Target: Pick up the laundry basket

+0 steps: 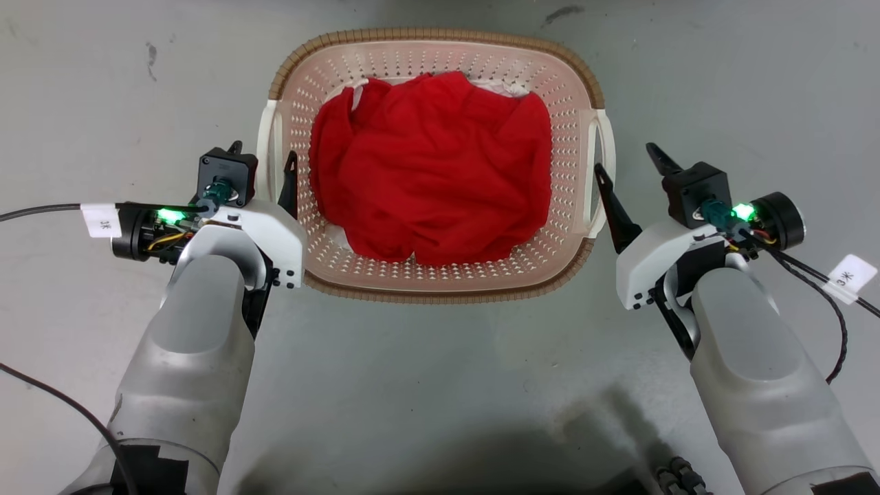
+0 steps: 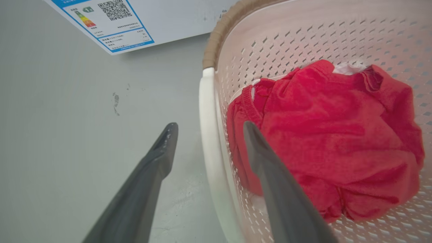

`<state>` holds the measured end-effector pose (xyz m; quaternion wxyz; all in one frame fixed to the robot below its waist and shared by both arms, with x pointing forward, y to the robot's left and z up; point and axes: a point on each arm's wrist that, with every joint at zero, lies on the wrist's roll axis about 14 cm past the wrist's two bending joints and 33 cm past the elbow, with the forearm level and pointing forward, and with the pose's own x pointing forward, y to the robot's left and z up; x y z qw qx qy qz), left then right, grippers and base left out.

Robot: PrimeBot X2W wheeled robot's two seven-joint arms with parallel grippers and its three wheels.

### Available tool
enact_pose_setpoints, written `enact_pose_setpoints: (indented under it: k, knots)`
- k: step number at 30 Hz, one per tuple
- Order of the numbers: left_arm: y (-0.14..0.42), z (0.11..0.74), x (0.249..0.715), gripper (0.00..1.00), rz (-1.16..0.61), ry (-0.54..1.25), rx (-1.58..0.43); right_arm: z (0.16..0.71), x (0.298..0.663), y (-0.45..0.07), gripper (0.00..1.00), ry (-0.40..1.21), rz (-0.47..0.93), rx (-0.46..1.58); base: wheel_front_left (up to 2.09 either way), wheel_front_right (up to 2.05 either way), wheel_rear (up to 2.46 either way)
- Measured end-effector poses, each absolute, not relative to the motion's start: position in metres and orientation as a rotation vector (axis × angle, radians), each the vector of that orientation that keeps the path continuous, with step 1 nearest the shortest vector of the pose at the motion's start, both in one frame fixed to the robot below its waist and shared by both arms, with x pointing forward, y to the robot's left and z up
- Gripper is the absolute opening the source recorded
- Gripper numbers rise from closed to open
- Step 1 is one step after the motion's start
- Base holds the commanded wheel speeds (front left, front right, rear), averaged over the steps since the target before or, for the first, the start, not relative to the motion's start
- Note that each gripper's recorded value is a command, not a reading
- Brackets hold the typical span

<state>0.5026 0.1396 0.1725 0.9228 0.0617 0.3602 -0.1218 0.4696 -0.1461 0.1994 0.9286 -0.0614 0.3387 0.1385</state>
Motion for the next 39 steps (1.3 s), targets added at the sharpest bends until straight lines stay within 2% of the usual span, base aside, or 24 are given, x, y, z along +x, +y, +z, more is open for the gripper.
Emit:
enact_pose_setpoints:
  k: [15,25,26,27,28,39]
  knots:
    - [0.140,0.134,0.469,1.00,-0.302,0.895,0.156,0.158,0.443,-0.136,1.00,0.846,0.329,-0.107,0.00,0.00,0.00]
    - [0.136,0.121,0.461,1.00,-0.340,0.940,0.172,0.141,0.439,-0.134,1.00,0.905,0.341,-0.102,0.00,0.00,0.00]
    - [0.135,0.120,0.460,0.80,-0.344,0.944,0.170,0.140,0.439,-0.134,0.76,0.908,0.337,-0.095,0.00,0.00,0.00]
    - [0.135,0.119,0.460,0.36,-0.347,0.947,0.172,0.140,0.440,-0.134,0.36,0.907,0.334,-0.091,0.00,0.00,0.00]
    - [0.134,0.119,0.459,0.00,-0.352,0.951,0.170,0.139,0.440,-0.134,0.00,0.910,0.331,-0.090,0.00,0.00,0.00]
    - [0.127,0.130,0.460,0.00,-0.355,0.954,0.155,0.148,0.441,-0.128,0.00,0.906,0.331,-0.070,0.00,0.00,0.00]
